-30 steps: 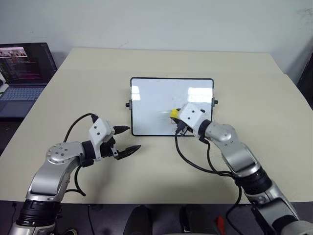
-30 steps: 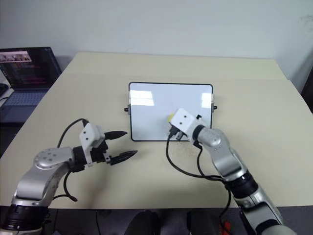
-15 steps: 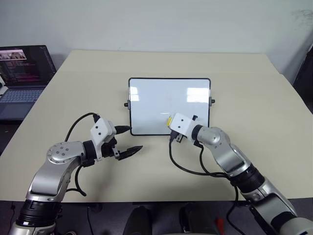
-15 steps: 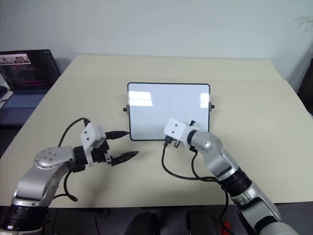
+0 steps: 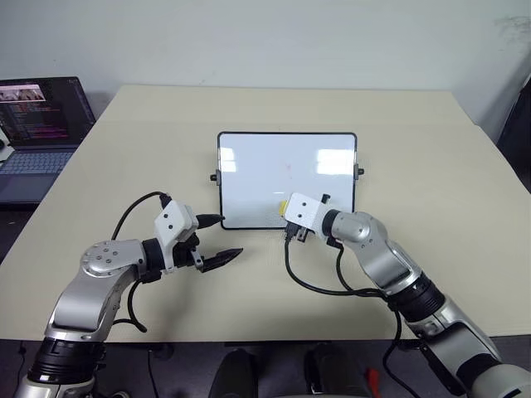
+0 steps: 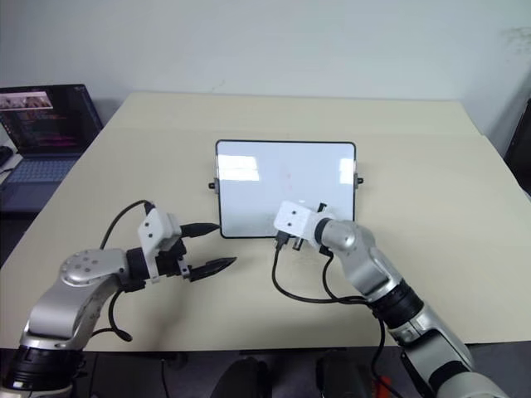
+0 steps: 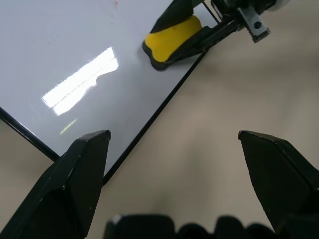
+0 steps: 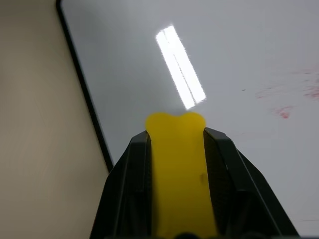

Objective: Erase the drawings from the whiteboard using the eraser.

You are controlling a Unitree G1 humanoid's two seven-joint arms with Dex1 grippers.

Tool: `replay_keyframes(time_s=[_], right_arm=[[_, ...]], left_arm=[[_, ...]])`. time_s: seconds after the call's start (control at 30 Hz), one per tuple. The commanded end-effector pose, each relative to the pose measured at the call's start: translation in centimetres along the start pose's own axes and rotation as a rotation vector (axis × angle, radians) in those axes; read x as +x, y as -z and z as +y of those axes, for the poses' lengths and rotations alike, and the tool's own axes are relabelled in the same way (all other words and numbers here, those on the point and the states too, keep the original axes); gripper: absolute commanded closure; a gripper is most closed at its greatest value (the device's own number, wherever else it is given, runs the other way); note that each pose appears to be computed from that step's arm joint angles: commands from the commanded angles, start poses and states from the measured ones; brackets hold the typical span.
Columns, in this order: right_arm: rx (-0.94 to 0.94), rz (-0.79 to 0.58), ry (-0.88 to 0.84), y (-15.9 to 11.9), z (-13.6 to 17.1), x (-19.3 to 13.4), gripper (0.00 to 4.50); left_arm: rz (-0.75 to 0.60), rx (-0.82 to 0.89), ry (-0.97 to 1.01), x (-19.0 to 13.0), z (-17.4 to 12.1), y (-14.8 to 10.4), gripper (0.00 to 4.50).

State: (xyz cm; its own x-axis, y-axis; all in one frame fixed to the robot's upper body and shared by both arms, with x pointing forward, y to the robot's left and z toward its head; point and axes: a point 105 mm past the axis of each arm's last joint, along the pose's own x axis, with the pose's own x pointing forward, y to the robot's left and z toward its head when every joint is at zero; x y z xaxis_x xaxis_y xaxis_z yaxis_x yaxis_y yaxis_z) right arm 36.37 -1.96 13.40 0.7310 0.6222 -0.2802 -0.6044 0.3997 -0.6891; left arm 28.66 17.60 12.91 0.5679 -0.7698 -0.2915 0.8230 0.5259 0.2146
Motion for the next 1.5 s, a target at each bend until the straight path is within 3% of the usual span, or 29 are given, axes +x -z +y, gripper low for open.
replay_keyframes(time_s=[0.03,0.3,0.5,0.73,0.9,1.17,1.5], right_arm=[[-0.024,-0.020,0.193,-0.7,-4.3,-0.4,3.38],[-0.035,-0.033,0.171,-1.0,-4.2,0.1,3.38],[-0.031,0.046,-0.043,1.0,-0.5,0.0,3.38],[-0.038,0.078,0.007,2.2,-1.9,-1.1,3.38],[-0.062,0.130,-0.149,3.9,1.3,-2.2,3.38],[-0.079,0.067,0.101,2.0,-3.3,-1.6,3.38],[-0.088,0.080,-0.110,2.2,1.1,-1.6,3.38]], left_arm=[[-0.024,0.036,0.012,0.1,-0.3,-1.1,0.00],[-0.022,0.033,0.019,0.1,-0.4,-1.0,0.00],[-0.022,0.035,0.020,0.1,-0.4,-1.0,0.00],[-0.015,0.034,0.033,0.0,-0.7,-0.9,0.00],[-0.011,0.035,0.039,0.0,-0.7,-0.9,0.00],[-0.012,0.034,0.048,0.2,-0.7,-0.9,0.00],[-0.014,0.025,0.053,0.3,-0.9,-0.8,0.00]])
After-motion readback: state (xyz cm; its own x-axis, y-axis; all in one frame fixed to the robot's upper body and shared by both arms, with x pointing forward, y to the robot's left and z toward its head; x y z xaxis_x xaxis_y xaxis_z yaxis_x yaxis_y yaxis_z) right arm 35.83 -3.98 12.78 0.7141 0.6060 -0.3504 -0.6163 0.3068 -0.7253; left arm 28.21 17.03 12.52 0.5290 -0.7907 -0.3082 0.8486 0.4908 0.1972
